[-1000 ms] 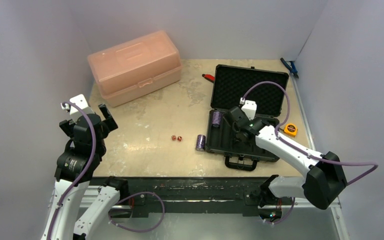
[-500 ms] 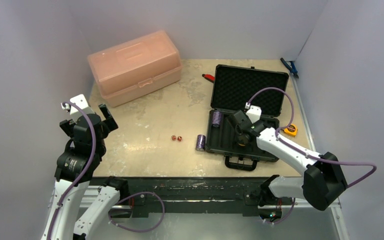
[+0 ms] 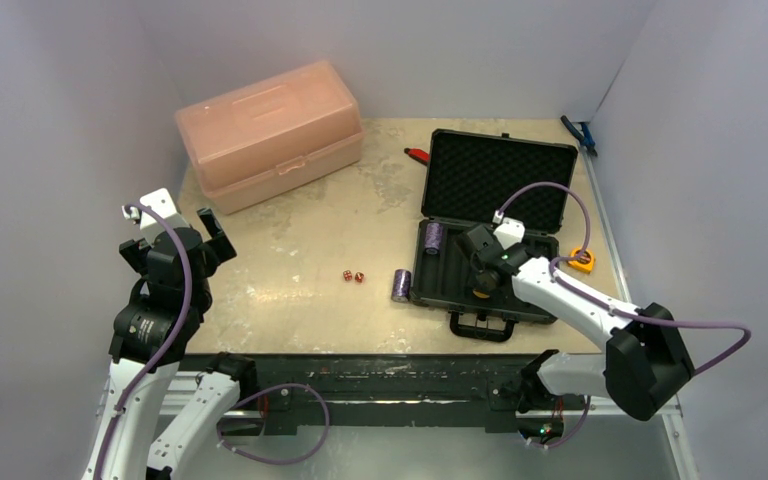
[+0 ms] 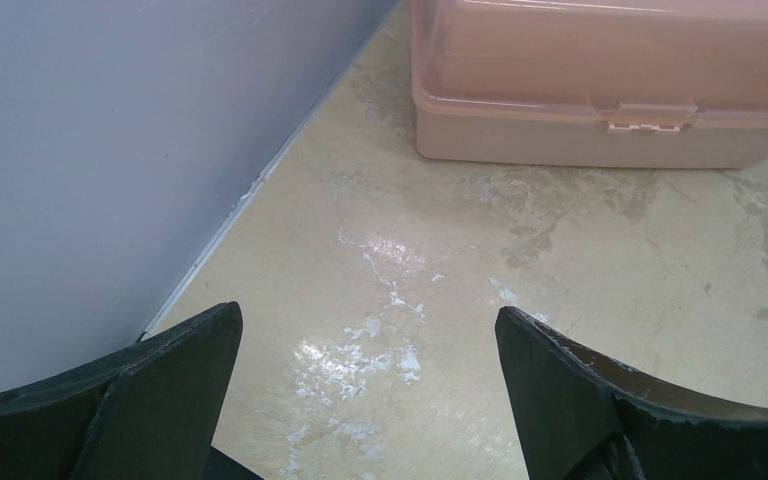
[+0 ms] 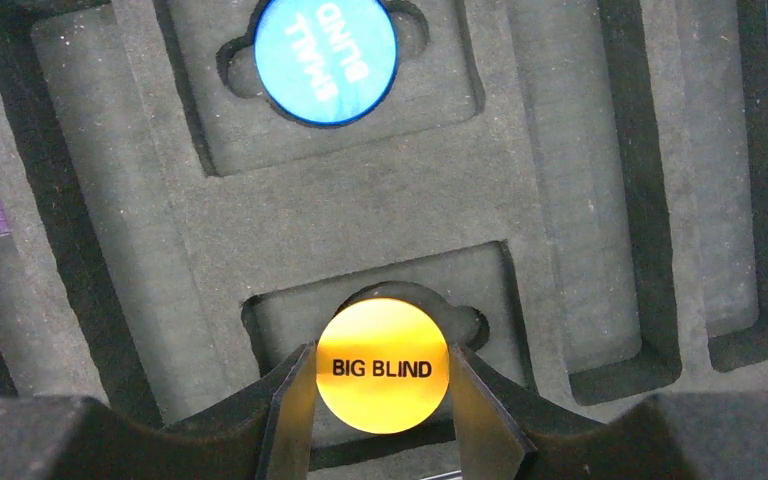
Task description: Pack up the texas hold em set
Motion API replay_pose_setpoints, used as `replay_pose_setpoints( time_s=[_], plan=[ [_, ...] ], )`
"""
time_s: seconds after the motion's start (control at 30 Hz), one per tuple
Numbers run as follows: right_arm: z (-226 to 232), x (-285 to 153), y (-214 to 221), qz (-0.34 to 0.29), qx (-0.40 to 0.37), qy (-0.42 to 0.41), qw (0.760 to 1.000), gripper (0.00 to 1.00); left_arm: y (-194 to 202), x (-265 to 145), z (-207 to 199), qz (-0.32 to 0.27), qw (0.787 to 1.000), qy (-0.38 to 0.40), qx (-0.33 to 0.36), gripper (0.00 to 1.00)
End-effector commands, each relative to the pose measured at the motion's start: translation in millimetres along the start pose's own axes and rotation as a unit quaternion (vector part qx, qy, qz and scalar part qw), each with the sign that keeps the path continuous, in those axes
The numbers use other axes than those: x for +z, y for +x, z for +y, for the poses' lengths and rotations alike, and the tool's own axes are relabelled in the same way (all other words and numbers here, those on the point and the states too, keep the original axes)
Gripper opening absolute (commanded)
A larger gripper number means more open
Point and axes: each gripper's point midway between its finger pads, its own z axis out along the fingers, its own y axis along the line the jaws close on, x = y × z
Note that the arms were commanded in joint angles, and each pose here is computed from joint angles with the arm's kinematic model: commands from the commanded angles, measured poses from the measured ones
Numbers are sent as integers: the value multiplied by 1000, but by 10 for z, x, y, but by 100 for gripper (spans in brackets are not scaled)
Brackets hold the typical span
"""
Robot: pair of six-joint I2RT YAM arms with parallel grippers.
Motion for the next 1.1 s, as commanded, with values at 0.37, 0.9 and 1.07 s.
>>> replay_pose_setpoints(
  time_s=[0.37, 0.9, 1.07],
  plan=[
    [-94, 133, -132, -28, 32, 59, 997, 0, -56, 20, -14, -13, 1000, 1, -6, 99],
    [34, 116, -247, -55, 42, 14, 997, 0, -56, 19, -14, -13, 1000, 1, -6, 99],
    [62, 144, -258, -64, 45, 4, 997, 0, -57, 19, -14, -13, 1000, 1, -6, 98]
  ],
)
